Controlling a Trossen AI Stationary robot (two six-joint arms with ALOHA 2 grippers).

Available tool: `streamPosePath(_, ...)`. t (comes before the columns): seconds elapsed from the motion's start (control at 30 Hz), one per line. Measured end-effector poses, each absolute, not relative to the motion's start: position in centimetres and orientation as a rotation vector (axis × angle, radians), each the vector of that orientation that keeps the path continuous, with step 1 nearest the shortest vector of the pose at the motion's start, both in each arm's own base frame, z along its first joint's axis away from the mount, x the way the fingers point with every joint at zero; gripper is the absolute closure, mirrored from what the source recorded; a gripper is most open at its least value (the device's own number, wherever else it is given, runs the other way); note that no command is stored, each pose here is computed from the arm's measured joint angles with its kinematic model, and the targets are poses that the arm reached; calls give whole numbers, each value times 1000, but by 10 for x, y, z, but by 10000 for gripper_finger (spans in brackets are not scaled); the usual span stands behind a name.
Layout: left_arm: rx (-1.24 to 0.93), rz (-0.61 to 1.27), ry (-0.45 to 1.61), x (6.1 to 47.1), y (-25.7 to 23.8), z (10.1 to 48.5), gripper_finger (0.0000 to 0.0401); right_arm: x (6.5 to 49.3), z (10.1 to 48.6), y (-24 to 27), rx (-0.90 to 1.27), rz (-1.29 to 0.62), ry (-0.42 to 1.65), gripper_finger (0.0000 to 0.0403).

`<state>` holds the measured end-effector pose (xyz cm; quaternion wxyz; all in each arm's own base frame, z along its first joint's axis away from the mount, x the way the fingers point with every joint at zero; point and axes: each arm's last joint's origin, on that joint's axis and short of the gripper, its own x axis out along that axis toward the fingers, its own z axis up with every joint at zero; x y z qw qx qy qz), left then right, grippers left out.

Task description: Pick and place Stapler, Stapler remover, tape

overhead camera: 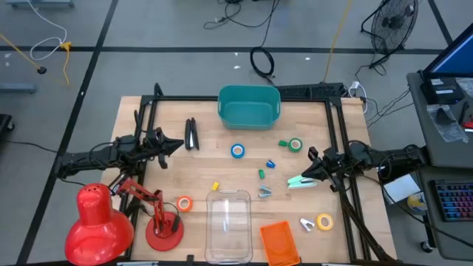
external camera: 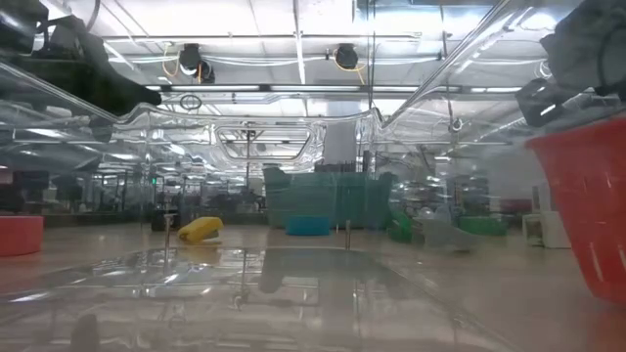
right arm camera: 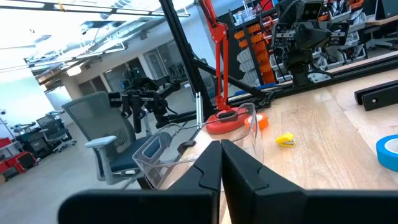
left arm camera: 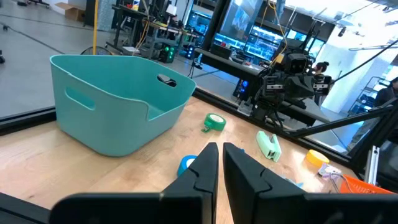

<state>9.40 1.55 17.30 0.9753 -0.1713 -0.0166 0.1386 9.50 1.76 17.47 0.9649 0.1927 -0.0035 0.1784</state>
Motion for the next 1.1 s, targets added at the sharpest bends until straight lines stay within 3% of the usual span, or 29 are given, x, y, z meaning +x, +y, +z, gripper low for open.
streamPosePath(0.6,-345,280,-34,94,16,173,375,95,178,18,412,365,-35,399)
streamPosePath(0.77,-345,279,-33,94,16,173,375,93,190,16,719,364,-122,399)
streamPosePath(1.0,-345,279,-34,94,16,173,375,87,211,4,1165,183,-469,399)
streamPosePath(1.1,-345,279,-34,94,16,173,375,84,214,1,1254,151,-553,399)
